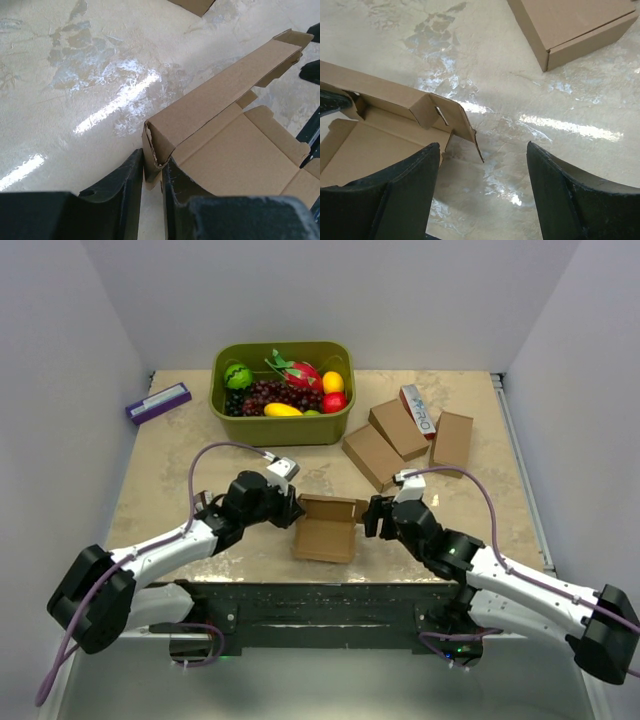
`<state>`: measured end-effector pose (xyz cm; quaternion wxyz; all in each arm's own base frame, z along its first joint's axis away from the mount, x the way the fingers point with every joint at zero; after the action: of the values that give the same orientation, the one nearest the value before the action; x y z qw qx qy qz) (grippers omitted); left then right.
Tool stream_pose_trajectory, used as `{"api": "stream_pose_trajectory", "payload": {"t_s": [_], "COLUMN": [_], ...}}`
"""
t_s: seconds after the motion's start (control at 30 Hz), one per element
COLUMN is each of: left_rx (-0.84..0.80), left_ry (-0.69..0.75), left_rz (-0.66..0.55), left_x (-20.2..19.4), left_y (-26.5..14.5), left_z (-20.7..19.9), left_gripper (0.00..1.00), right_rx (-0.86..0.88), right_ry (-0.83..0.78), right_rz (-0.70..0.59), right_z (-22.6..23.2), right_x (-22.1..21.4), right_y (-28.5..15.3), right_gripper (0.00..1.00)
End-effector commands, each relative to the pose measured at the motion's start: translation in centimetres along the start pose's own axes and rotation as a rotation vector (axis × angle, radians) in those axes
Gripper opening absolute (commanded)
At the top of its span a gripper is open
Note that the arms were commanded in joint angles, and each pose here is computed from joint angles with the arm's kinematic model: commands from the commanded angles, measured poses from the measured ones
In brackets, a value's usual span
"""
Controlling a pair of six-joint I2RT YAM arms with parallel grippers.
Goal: Fold the paper box
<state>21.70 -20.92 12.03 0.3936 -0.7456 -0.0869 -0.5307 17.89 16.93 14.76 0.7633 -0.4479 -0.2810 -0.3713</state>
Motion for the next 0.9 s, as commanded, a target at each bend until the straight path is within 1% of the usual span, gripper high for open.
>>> {"api": "stream_pose_trajectory", "payload": {"t_s": [0.0, 0.1, 0.13, 0.2, 0.23, 0.27, 0.3, 0.37, 0.4, 0.43, 0.5, 0.6, 0.77, 0.87], "left_rx": [-0.025, -0.035, -0.041, -0.052, -0.059, -0.062, -0.062, -0.055, -0.046, -0.031, -0.017, 0.016, 0.077, 0.104], "left_ry": [0.004, 0.006, 0.007, 0.008, 0.01, 0.009, 0.008, 0.002, 0.0, -0.008, -0.018, -0.041, -0.029, -0.015], "left_rz": [-0.085, -0.095, -0.096, -0.1, -0.102, -0.101, -0.098, -0.1, -0.103, -0.104, -0.109, -0.117, -0.102, -0.071], "left_x": [2.7, 3.0, 3.0, 3.0, 3.0, 3.0, 2.9, 2.9, 2.9, 3.0, 3.2, 3.7, 4.0, 3.5], "left_y": [-0.7, -0.8, -0.9, -0.8, -0.8, -0.7, -0.5, -0.3, -0.1, 0.1, 0.4, 1.0, 2.1, 2.7], "left_z": [-0.4, -0.6, -0.6, -0.8, -0.8, -0.9, -0.8, -0.7, -0.5, -0.3, -0.2, 0.2, -0.3, -0.4], "left_gripper": [0.0, 0.0, 0.0, 0.0, 0.0, 0.0, 0.0, 0.0, 0.0, 0.0, 0.0, 0.0, 0.0, 0.0], "right_rx": [0.063, 0.082, 0.086, 0.11, 0.114, 0.142, 0.163, 0.191, 0.201, 0.207, 0.207, 0.195, 0.151, 0.134], "right_ry": [-0.012, -0.026, -0.028, -0.033, -0.035, -0.03, -0.023, -0.019, -0.012, -0.01, 0.001, 0.019, 0.008, 0.004], "right_rz": [-0.006, 0.014, 0.016, 0.021, 0.03, 0.031, 0.025, 0.029, 0.03, 0.034, 0.033, 0.031, 0.029, 0.025], "right_z": [0.9, 1.2, 1.3, 1.6, 1.5, 2.0, 2.4, 2.9, 3.1, 3.2, 3.3, 3.7, 4.9, 5.7], "right_x": [-0.1, -0.5, -0.6, -0.8, -1.1, -1.1, -0.9, -0.8, -0.8, -0.9, -0.9, -1.1, -2.0, -2.5], "right_y": [0.6, 1.1, 1.2, 1.4, 1.4, 1.4, 1.3, 1.3, 1.2, 1.2, 1.3, 1.3, 1.6, 1.7], "right_gripper": [0.71, 0.65, 0.59, 0.53, 0.44, 0.39, 0.3, 0.18, 0.1, 0.07, 0.02, 0.0, 0.0, 0.0]}}
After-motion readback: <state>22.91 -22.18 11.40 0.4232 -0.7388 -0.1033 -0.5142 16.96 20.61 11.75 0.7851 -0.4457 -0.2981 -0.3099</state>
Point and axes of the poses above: each gripper's point midway between its finger pads, its own y axis out along the fingers, its own z axis along the line the jaws close on, x = y × z, the point moved 5 cm from there along -y, back along the fingers, and after that the axes turned 13 degrees about y, right-handed, at the moved point
